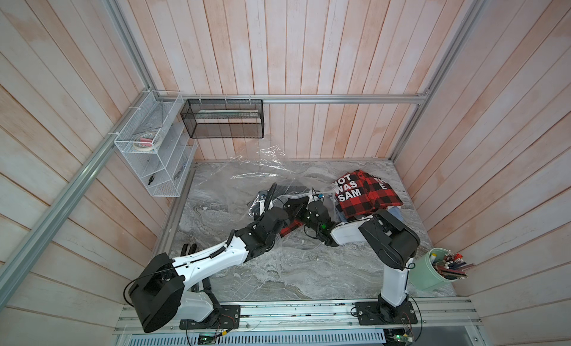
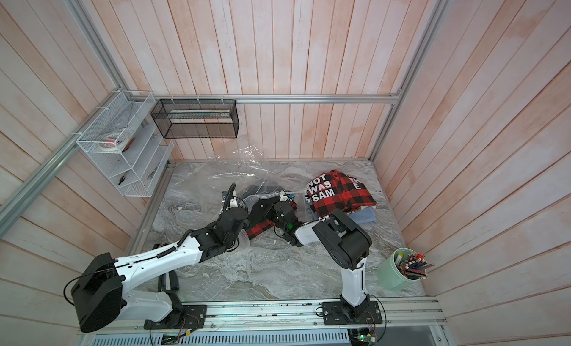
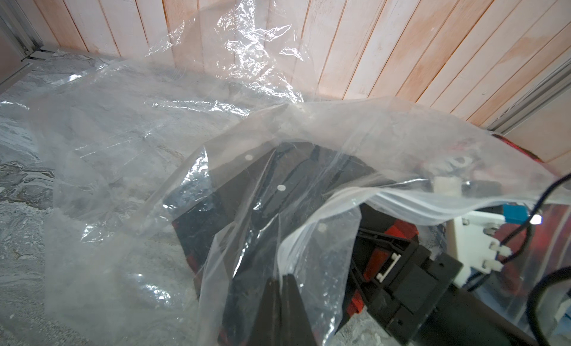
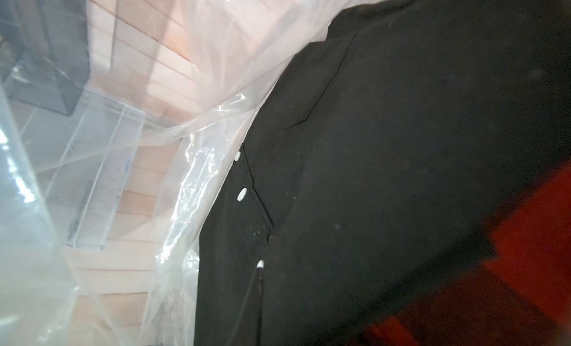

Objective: Take the shirt out of the vacuum bag
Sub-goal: Take out the shirt from the vacuum bag.

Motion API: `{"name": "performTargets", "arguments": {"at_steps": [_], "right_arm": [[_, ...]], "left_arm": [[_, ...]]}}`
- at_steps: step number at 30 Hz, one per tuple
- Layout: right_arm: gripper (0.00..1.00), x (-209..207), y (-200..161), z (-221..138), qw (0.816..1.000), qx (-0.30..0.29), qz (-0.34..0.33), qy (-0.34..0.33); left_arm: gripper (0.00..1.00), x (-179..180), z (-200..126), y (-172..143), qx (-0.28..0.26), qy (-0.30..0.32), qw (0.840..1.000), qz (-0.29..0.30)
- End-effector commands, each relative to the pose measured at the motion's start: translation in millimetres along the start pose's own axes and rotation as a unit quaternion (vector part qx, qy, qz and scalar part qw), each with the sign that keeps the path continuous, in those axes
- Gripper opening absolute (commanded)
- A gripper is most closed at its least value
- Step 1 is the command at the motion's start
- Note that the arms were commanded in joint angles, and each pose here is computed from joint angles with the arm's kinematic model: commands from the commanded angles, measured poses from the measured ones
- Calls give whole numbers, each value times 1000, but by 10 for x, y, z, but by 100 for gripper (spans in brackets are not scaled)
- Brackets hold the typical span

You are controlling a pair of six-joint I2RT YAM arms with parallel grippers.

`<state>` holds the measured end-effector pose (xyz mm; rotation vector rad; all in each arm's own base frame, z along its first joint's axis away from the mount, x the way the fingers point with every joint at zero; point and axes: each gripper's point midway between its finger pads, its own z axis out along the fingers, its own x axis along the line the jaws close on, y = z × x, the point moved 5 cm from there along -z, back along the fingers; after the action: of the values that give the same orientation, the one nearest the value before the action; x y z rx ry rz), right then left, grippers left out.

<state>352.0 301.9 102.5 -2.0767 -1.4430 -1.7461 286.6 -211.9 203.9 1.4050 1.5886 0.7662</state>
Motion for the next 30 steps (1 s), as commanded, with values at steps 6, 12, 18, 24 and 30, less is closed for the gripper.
{"name": "performTargets", "arguments": {"at_steps": [6, 12, 18, 24, 30], "right_arm": [[0, 118, 43, -243, 999, 3, -2, 42], [0, 223, -38, -489, 997, 30, -10, 76], [0, 360, -120, -625, 991, 67, -10, 116], [0, 437, -193, -820, 988, 79, -27, 130], [0, 523, -237, -1005, 982, 101, -47, 152]], "left_arm": [[0, -5, 51, -85, 7, 2, 1000, -9], [0, -14, 70, -78, 4, 5, 1000, -11], [0, -45, 106, -88, 8, 7, 1000, -10], [0, -48, 109, -66, 7, 12, 1000, -9], [0, -47, 117, -64, 6, 13, 1000, -8]]}}
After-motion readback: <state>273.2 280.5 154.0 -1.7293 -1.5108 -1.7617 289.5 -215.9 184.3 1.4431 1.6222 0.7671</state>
